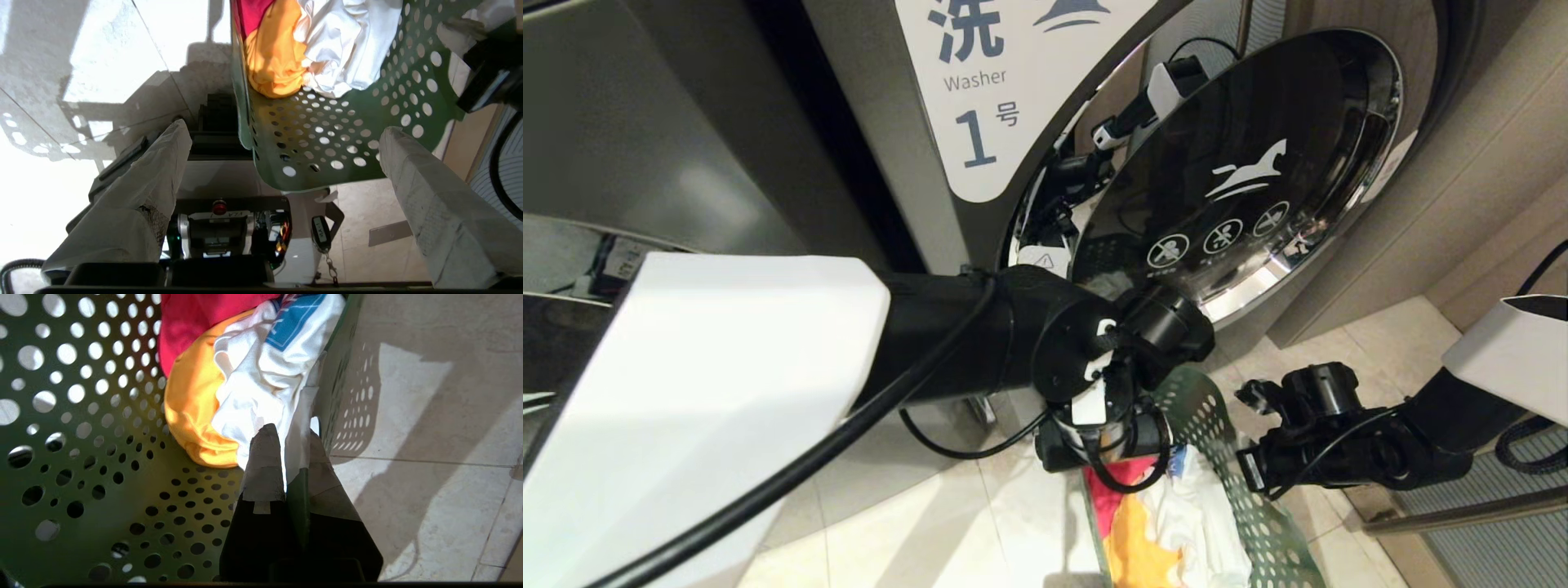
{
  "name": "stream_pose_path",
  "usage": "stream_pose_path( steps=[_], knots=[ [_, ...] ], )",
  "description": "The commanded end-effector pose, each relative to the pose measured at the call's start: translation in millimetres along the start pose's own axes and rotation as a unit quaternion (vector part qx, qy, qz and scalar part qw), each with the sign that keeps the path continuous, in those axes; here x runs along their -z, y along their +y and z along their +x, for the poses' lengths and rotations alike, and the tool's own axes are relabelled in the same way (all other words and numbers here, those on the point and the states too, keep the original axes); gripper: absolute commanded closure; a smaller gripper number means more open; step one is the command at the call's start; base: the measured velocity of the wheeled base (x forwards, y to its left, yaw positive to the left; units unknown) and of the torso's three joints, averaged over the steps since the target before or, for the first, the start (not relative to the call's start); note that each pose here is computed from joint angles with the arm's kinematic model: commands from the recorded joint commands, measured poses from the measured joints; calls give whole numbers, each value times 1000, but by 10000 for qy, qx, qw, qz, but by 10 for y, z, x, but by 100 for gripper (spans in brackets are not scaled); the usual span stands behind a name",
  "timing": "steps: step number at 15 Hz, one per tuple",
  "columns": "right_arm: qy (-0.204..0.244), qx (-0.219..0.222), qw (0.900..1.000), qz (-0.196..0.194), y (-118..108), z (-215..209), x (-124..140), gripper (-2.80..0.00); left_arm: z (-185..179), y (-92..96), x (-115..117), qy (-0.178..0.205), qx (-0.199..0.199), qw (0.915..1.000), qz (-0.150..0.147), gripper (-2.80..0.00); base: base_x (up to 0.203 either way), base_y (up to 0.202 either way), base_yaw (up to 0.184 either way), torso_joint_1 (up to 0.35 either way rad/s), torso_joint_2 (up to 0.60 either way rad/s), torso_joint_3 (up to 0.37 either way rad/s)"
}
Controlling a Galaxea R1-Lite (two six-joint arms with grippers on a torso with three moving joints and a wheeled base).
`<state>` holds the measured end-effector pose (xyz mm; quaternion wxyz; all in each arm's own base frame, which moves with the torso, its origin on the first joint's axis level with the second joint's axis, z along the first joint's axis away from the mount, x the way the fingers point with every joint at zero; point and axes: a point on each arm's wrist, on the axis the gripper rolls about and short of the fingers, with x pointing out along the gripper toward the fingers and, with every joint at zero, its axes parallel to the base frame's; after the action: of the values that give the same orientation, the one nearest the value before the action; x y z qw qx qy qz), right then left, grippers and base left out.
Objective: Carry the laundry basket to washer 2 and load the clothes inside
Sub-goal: Pick up the clothes basket and put it beside the washing machine
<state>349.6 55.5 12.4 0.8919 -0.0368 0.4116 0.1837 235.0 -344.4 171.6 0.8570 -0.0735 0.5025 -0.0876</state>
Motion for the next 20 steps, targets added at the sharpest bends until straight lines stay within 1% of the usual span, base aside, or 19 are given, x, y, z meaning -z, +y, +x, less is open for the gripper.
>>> stream_pose_path(
  steps=[1, 3, 6, 9, 13, 20],
  knots=[
    [-128, -39, 9999, -86, 44, -31, -67, 0, -79, -11, 22, -8, 36, 10000, -44, -280, 0, 0, 0, 0, 0, 0],
    [-137, -69, 9998, -118, 77, -22, -78, 0, -144, -14, 43, 5, 50, 9999, -144, -280, 0, 0, 0, 0, 0, 0],
    [-159, -58, 9998, -137, 69, 6, -84, 0, -216, 0, 74, 62, -2, 9997, -216, -280, 0, 0, 0, 0, 0, 0],
    [-257, -39, 9995, -184, 45, 84, -162, 0, -265, -7, 85, 46, 35, 9997, -221, -280, 0, 0, 0, 0, 0, 0],
    [-363, -34, 9991, -221, 25, 163, -246, 0, -297, -16, 118, 68, 30, 9993, -360, -280, 0, 0, 0, 0, 0, 0],
    [-299, -19, 9994, -189, 21, 182, -199, 0, -308, -9, 127, 99, -10, 9993, -354, -280, 0, 0, 0, 0, 0, 0]
  ],
)
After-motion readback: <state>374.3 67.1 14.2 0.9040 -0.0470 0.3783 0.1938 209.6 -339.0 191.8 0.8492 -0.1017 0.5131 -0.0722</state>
